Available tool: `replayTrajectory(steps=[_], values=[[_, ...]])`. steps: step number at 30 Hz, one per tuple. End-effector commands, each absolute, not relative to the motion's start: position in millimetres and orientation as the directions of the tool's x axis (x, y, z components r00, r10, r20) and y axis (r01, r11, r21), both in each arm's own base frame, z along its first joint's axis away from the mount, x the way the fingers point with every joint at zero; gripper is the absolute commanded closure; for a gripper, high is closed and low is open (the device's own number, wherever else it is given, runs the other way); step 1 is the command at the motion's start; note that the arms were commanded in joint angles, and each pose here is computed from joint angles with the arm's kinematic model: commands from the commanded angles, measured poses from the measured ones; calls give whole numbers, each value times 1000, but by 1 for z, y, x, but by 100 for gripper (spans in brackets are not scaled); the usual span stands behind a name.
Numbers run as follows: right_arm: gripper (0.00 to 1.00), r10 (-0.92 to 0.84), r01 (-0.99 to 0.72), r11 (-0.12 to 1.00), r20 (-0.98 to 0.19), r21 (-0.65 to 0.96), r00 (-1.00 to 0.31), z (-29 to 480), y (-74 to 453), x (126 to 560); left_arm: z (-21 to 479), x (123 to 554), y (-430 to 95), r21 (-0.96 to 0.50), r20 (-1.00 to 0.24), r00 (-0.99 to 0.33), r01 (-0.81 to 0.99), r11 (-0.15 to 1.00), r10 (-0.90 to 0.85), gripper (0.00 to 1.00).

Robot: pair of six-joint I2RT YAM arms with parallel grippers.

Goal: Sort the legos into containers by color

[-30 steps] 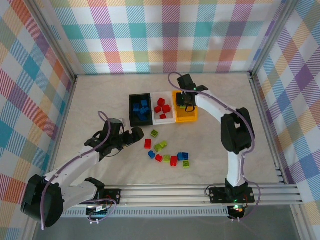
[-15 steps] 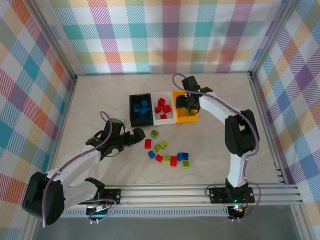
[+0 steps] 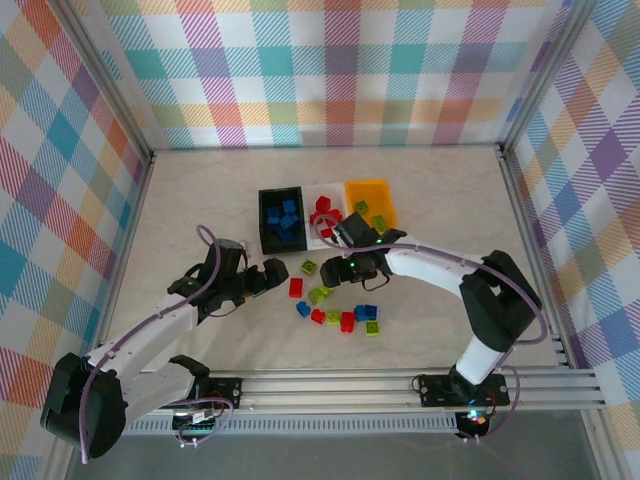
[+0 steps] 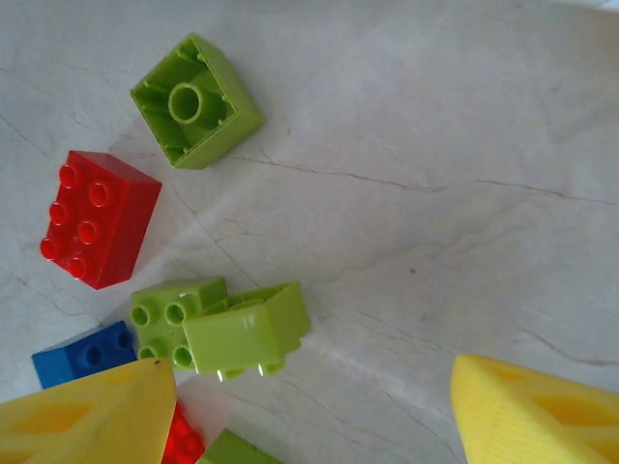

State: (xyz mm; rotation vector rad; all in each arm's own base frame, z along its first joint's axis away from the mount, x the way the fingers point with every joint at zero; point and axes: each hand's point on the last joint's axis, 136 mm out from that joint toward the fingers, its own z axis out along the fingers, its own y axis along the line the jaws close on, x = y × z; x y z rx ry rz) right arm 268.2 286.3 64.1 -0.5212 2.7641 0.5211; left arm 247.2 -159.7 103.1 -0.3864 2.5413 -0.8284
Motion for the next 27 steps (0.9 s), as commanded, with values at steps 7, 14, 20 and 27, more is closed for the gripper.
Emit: replayTrajectory(steps=[7, 14, 20, 27], values=[[28, -384, -487, 811, -334, 324, -861, 51, 317, 267, 93, 239, -149, -592, -305, -864, -158, 790, -401, 0], [30, -427, -518, 786, -311, 337, -849, 44, 327, 256, 88, 239, -148, -587, -293, -865, -174, 791, -408, 0], [41, -435, -511, 807, -289, 297, -853, 34, 322, 256, 85, 238, -147, -583, -285, -867, -181, 792, -408, 0], [60, -412, -500, 822, -323, 271, -852, 42, 317, 260, 83, 236, -146, -579, -284, -868, -184, 794, -408, 0]])
